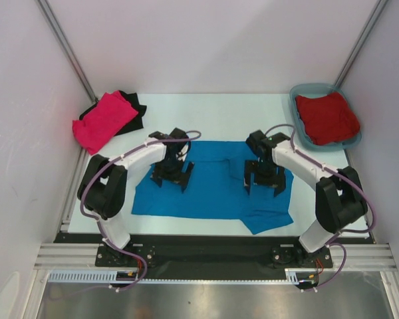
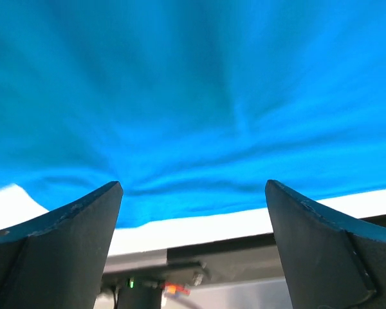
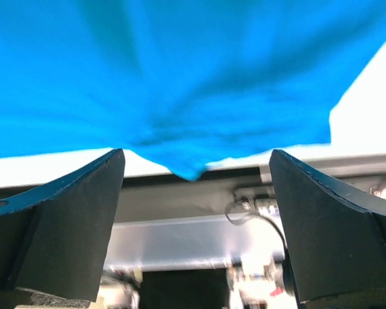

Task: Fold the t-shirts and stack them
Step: Flatten the tshirt out

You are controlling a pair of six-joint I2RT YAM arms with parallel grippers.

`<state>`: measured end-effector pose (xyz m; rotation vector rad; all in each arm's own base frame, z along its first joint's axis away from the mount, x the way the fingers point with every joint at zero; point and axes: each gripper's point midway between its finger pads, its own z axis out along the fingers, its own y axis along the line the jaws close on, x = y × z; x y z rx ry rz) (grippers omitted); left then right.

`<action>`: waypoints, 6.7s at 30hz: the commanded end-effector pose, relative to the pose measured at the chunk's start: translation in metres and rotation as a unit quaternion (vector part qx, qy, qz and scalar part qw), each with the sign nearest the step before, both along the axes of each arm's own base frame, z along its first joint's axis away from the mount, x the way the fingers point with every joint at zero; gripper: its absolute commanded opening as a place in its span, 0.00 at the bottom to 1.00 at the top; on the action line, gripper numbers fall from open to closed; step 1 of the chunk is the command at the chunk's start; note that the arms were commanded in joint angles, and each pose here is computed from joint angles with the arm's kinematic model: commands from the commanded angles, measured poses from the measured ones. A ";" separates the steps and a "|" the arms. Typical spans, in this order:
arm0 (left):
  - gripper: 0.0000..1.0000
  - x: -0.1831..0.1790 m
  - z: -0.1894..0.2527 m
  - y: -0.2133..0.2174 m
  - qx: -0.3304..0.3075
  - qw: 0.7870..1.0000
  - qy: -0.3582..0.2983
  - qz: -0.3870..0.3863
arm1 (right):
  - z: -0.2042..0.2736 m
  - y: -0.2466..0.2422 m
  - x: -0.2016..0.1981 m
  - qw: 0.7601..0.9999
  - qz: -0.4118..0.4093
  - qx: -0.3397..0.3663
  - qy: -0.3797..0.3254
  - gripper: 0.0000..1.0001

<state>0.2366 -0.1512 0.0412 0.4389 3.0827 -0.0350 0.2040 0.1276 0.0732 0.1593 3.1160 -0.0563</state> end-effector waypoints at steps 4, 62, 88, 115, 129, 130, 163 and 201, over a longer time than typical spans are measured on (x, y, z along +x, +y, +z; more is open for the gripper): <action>1.00 0.082 0.059 -0.031 -0.026 0.991 -0.133 0.009 | 0.009 0.016 0.083 0.998 0.029 0.010 -0.051 1.00; 0.79 0.201 -0.023 0.098 0.010 0.952 -0.096 0.290 | 0.066 0.050 0.184 0.984 0.076 0.110 -0.117 0.98; 0.09 0.244 0.002 0.116 0.045 0.960 -0.145 0.237 | 0.058 0.049 0.182 0.986 0.075 0.107 -0.103 0.98; 0.59 0.283 0.011 0.119 -0.003 0.947 -0.196 0.255 | 0.050 0.054 0.167 0.989 0.074 0.105 -0.079 0.98; 0.61 0.237 -0.004 0.144 -0.008 0.926 -0.153 0.344 | 0.049 0.056 0.168 0.988 0.077 0.109 -0.082 0.98; 0.61 0.238 0.001 0.144 -0.015 0.925 -0.158 0.346 | 0.048 0.056 0.168 0.988 0.077 0.109 -0.081 0.98; 0.59 0.213 0.026 0.139 -0.088 0.905 -0.190 0.370 | 0.042 0.063 0.162 0.986 0.084 0.125 -0.076 0.98; 0.41 0.226 -0.017 0.145 -0.112 0.905 -0.153 0.381 | 0.040 0.059 0.163 0.987 0.078 0.120 -0.071 0.98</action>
